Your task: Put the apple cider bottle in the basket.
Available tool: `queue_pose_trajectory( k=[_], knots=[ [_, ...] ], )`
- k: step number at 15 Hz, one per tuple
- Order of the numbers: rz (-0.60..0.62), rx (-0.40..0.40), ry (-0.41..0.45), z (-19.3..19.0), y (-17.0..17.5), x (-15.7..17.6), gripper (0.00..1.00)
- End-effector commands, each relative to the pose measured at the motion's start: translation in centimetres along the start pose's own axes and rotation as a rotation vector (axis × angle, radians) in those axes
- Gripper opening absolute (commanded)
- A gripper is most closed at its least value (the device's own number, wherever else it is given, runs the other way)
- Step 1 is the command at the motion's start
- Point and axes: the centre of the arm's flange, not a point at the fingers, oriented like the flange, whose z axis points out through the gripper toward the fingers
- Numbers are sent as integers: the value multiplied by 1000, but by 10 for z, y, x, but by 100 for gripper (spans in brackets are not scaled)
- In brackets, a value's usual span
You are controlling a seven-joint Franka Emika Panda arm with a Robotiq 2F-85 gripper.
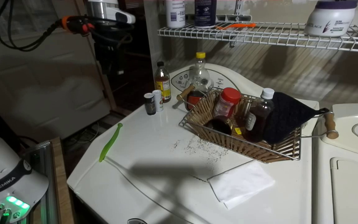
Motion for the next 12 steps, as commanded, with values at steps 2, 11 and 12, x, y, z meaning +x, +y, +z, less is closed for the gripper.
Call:
queue_pose_trajectory(
  k=[2,11,12],
  knots=[
    [-13,-37,90,-44,-2,87,100],
    [-25,-18,190,-23,-2,126,100],
    [-24,-19,191,-24,-2,126,100]
  ],
)
